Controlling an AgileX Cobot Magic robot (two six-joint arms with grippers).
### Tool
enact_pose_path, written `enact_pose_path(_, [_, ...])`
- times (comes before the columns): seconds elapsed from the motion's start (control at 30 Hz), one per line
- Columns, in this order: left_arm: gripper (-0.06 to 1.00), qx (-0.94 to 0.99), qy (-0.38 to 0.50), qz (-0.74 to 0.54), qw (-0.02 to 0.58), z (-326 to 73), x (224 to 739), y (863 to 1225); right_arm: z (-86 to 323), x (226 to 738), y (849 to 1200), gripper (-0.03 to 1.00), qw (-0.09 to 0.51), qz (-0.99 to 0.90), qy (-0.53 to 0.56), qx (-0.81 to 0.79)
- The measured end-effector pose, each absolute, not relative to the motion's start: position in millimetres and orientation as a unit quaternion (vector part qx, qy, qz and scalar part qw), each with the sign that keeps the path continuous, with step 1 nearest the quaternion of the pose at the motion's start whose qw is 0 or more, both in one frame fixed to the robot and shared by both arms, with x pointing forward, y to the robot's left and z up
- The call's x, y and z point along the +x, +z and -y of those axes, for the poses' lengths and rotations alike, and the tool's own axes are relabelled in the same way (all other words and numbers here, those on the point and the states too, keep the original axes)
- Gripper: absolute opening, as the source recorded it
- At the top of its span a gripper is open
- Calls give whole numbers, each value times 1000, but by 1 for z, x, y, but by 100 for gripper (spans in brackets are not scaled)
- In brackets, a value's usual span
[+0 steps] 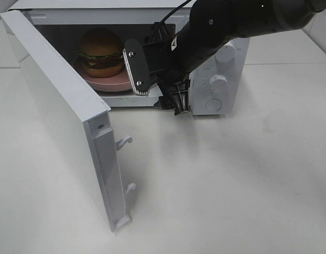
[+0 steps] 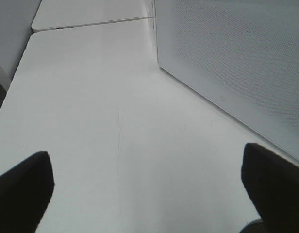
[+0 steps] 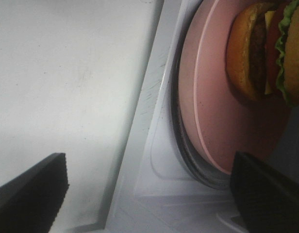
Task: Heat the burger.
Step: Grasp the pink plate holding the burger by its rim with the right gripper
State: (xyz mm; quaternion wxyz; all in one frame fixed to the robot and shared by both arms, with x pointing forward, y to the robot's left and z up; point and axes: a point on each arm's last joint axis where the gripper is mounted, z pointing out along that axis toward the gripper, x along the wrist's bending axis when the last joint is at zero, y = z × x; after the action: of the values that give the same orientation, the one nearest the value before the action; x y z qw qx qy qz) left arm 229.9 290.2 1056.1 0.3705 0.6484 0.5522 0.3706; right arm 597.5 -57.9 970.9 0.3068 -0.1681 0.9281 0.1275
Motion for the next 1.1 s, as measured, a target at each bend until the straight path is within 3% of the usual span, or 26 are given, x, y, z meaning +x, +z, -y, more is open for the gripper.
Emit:
enact_pose_path(0.63, [97,648,371,-552,371,-290,230,1056,27,645,928,86,297,-934,127,-149])
enact_pose_path(1.1, [97,648,371,-552,371,-290,230,1056,10,671,928,83,291,-939,121,-136])
